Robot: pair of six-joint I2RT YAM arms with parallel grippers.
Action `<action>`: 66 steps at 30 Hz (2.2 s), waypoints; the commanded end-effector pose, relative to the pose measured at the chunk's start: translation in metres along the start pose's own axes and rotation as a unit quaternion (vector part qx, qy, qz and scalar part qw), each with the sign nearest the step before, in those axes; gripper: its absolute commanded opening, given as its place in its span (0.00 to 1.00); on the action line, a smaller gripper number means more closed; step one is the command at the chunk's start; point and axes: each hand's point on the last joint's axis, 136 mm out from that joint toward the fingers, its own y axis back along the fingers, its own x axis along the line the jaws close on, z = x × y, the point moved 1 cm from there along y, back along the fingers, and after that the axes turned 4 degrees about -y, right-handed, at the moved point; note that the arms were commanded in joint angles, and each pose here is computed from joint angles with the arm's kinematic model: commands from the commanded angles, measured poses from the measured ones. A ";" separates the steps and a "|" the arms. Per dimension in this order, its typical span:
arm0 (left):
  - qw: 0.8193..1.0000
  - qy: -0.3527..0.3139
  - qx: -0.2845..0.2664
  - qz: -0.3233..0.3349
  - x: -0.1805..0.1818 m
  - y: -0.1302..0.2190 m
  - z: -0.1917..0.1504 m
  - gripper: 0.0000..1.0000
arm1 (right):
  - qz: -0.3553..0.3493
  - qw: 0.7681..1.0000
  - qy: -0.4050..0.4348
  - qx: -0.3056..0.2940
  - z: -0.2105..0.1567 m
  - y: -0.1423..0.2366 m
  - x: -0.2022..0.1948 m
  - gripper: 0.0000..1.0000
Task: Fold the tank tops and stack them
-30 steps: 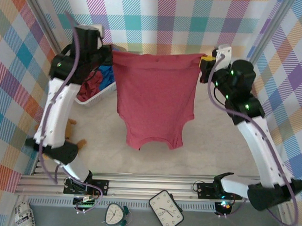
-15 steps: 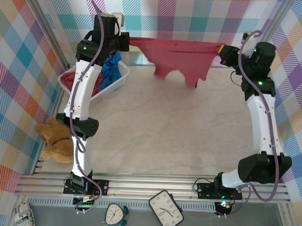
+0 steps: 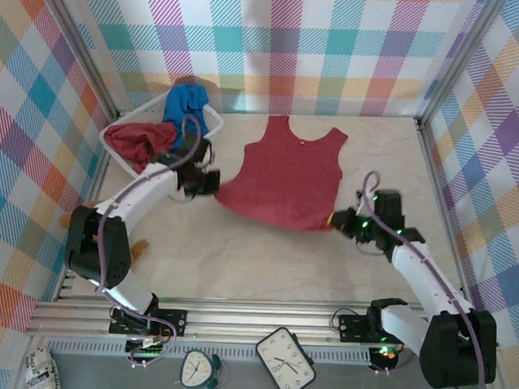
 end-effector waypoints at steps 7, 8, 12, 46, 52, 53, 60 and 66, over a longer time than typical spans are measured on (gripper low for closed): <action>0.997 0.077 0.005 0.028 0.027 -0.011 -0.059 0.00 | -0.024 0.996 -0.021 0.087 -0.070 -0.016 -0.026 0.07; 0.996 0.078 0.010 0.036 0.030 -0.012 -0.066 0.00 | -0.027 0.995 -0.023 0.094 -0.075 -0.017 -0.029 0.08; 0.995 0.078 0.020 0.066 0.044 -0.011 -0.081 0.00 | -0.036 0.993 -0.021 0.114 -0.088 -0.018 -0.033 0.12; 0.992 0.031 0.073 0.103 0.018 -0.042 -0.105 0.39 | -0.049 0.976 0.141 0.158 -0.057 -0.104 0.002 0.43; 0.985 0.014 0.100 0.144 0.039 -0.052 -0.101 0.38 | -0.063 0.967 0.148 0.199 -0.090 -0.105 -0.002 0.43; 0.983 0.012 0.100 0.151 0.042 -0.052 -0.099 0.38 | -0.062 0.965 0.150 0.206 -0.098 -0.103 0.001 0.43; 0.974 -0.018 0.089 0.207 0.054 -0.036 -0.074 0.47 | -0.056 0.968 0.195 0.146 -0.062 -0.079 0.041 0.49; 0.986 -0.009 0.063 0.151 0.020 -0.013 -0.066 0.52 | -0.067 0.971 0.222 0.059 0.030 -0.090 0.051 0.54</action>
